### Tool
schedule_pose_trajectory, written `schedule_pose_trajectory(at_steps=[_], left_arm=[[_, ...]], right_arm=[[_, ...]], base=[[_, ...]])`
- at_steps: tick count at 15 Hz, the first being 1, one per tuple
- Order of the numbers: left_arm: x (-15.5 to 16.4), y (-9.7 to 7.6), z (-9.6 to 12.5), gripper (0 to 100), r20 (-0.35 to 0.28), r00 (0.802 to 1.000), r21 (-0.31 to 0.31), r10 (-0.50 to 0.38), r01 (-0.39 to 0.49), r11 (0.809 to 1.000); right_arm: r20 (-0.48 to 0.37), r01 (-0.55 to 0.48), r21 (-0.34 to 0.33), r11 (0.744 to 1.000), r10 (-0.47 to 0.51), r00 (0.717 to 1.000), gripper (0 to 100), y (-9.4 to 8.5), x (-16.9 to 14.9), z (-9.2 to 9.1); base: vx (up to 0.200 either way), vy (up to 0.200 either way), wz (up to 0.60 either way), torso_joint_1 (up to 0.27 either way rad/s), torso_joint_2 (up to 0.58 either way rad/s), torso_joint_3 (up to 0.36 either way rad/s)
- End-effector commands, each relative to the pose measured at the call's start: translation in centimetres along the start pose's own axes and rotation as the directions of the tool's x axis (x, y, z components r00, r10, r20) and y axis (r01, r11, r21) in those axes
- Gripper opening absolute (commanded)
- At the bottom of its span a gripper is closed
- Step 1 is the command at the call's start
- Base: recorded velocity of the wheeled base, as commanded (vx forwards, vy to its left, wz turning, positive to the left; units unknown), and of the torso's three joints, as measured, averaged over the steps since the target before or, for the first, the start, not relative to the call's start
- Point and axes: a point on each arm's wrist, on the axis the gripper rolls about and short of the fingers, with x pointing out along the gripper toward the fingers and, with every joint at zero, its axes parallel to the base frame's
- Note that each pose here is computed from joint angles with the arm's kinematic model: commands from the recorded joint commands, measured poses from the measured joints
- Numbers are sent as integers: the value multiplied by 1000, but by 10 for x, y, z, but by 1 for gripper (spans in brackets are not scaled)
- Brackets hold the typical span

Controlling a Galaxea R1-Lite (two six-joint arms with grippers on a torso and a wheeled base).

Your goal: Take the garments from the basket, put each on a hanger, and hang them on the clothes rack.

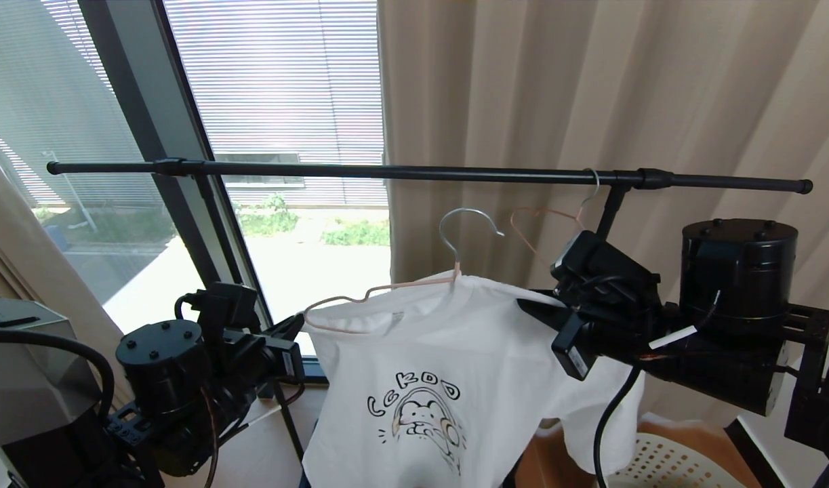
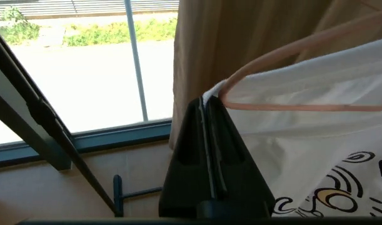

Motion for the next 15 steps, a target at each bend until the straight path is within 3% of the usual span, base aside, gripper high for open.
schedule_pose_trajectory(at_steps=[1,6,10,15], left_arm=[[0,2,2,0,10,1000,-3,7,-7,1000],[-9,0,17,0,67,998,-7,-10,11,1000],[-21,-16,24,0,91,993,5,-71,71,997],[-33,-30,22,0,76,988,37,-133,130,991]], right_arm=[[-10,7,-4,1000,-7,1000,0,-2,2,-2],[-30,4,-15,1000,-4,1000,0,-2,6,-8],[-49,-18,-19,1000,17,999,0,4,16,-12],[-29,-63,-21,998,63,998,0,17,20,-5]], base=[[0,0,0,0,0,0],[0,0,0,0,0,0],[0,0,0,0,0,0],[0,0,0,0,0,0]])
